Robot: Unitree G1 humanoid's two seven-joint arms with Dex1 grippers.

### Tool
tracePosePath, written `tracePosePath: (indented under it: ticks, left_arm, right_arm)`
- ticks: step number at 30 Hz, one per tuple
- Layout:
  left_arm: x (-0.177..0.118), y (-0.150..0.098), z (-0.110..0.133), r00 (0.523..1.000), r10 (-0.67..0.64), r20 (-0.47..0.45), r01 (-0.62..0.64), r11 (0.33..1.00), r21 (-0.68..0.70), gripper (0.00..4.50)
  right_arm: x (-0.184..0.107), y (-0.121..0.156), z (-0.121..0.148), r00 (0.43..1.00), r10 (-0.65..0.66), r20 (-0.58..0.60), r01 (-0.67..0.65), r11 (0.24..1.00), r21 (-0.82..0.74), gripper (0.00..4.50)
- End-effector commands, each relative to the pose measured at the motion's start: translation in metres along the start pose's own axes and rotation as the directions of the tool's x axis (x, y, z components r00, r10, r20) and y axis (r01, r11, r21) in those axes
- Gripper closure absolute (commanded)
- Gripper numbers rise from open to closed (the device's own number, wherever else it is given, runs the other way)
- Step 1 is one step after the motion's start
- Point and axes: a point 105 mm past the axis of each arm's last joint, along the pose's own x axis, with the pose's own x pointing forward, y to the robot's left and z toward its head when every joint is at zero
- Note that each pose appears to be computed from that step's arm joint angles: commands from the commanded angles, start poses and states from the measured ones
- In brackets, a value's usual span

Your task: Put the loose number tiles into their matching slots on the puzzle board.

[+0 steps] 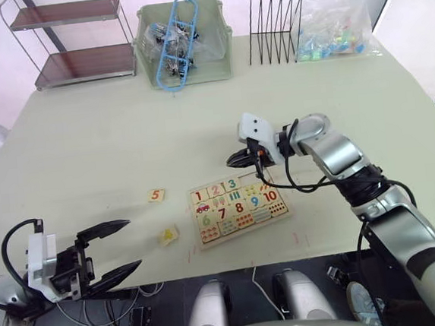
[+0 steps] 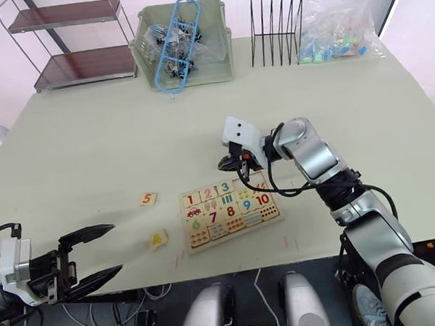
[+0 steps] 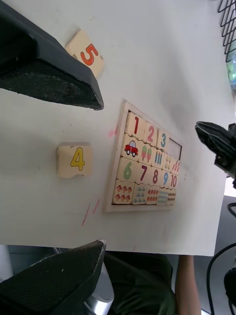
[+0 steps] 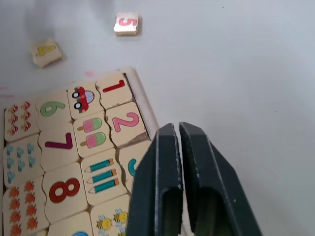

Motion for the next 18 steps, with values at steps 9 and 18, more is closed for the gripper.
tracePosePath:
  ticks: [9, 18]
  left_arm:
    - [-0.004, 0.004, 0.004, 1.000, 0.003, -0.010, -0.003, 0.999, 0.040, 0.00]
    - [-0.002, 0.006, 0.002, 1.000, 0.009, -0.013, -0.008, 0.999, 0.044, 0.00]
  right_arm:
    - [0.008, 0.015, -0.014, 0.989, -0.019, 0.143, 0.020, 1.000, -0.009, 4.44]
    - [0.018, 0.022, -0.047, 0.999, -0.006, 0.034, 0.007, 1.000, -0.007, 4.44]
